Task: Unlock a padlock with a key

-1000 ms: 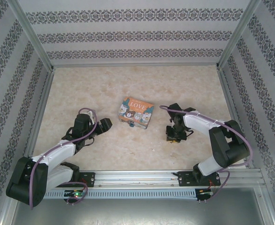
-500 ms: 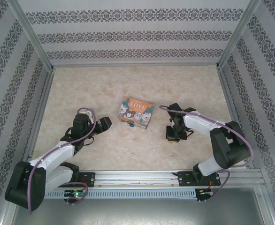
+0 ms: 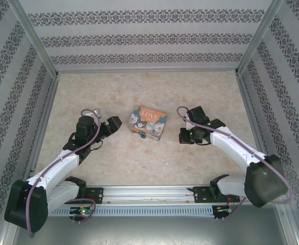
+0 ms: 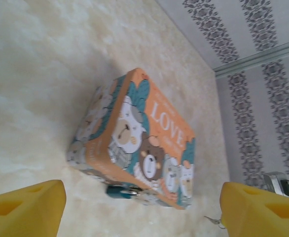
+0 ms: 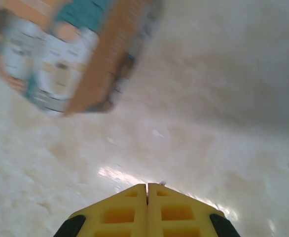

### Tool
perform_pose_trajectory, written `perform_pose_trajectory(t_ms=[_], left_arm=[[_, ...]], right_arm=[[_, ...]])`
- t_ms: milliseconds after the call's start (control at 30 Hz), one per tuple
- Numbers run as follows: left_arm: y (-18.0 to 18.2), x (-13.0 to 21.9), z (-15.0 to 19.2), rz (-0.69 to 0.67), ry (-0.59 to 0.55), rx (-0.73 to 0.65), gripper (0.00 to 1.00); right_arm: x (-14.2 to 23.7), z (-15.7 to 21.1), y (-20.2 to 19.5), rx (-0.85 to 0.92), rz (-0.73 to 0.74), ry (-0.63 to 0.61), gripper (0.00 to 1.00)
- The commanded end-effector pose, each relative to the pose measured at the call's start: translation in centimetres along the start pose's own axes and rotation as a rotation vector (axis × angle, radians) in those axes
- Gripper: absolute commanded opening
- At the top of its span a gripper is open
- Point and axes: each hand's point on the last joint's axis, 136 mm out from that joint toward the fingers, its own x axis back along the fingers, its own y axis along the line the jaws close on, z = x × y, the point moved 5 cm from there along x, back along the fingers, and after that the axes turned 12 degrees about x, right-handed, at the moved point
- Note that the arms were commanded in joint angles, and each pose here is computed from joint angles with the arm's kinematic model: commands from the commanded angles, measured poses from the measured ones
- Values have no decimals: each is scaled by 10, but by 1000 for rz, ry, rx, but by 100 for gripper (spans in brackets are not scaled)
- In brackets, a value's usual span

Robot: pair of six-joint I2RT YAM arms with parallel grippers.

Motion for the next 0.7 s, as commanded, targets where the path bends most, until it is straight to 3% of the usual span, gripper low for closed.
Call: perform_pose_trajectory(t_ms=[0,400,667], left_arm=[[-28,-5,0,105,68,122,79],[-86,-38,20,356,217,496,78],[-124,-65,39,536,331,645,77]], right_arm=[[21,-31,23,127,-98,-184,0],[61,-74,62,208,-207,-417,0],[69,-95,86,260,-241,-500,0]])
